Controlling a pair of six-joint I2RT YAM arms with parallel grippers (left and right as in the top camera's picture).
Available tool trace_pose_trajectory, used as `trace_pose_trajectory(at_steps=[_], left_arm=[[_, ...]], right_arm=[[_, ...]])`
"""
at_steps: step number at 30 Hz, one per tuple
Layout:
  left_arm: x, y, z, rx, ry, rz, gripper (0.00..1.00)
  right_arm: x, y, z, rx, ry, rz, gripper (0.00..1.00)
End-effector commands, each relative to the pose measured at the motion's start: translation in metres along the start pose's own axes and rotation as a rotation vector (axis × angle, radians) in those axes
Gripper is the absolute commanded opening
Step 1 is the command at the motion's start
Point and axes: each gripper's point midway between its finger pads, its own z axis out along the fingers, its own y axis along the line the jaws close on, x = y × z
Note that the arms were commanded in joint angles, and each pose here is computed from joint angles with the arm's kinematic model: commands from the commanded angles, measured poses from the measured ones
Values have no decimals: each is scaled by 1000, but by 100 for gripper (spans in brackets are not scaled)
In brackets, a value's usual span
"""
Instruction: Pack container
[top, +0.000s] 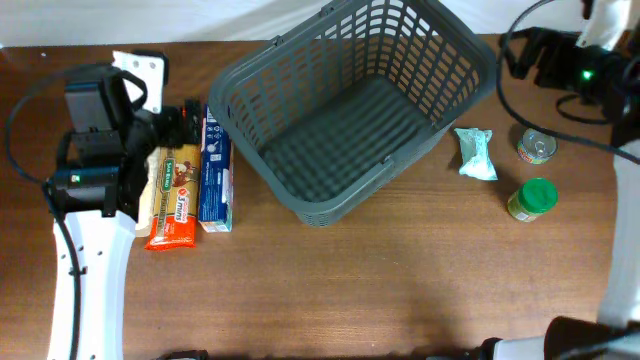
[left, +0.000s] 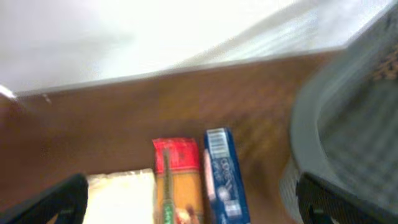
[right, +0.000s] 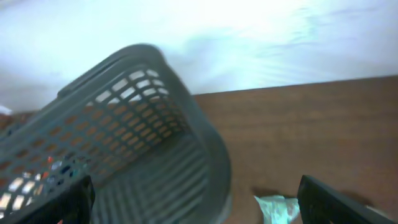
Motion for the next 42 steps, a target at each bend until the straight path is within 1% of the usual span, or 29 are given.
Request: trace_pose_trajectory(at_steps=[1,4,7,8,12,16,21,23,30,38,40,42], left_arm=[[-22,13,-4,-64,-78,34,99],[-35,17,-6,-85,-126,35,99],[-38,18,-6,-88,-141,35,99],[-38,18,-6,-88,-141,35,99],[-38,18,-6,-87,-140,35,99],[-38,18,-6,-87,-140,35,99],[-38,18,-6,-87,-140,35,99],[-38,18,-6,-87,-140,35,99],[-38,18,-6,-87,-139,35,99],[-38,18,-6,-87,-139,35,99],[-38,18,-6,-87,-139,35,99],[-38,18,-6,-87,-139,35,99]], right_arm=[[2,15,19,-93,20,-106,99],[10,16,39,-115,52,-127,99],[17,17,55,-129,74,-149,100],[17,15,59,-130,75,-151,96],[18,10,69,-131,75,-150,87],[20,7,74,-123,82,-148,87],[25,-6,84,-78,98,-145,83],[27,-9,90,-79,102,-143,83],[26,-4,108,-91,89,-157,82],[24,-7,116,-48,78,-177,64],[27,-11,118,-30,87,-174,62],[29,-15,120,-10,99,-170,62]])
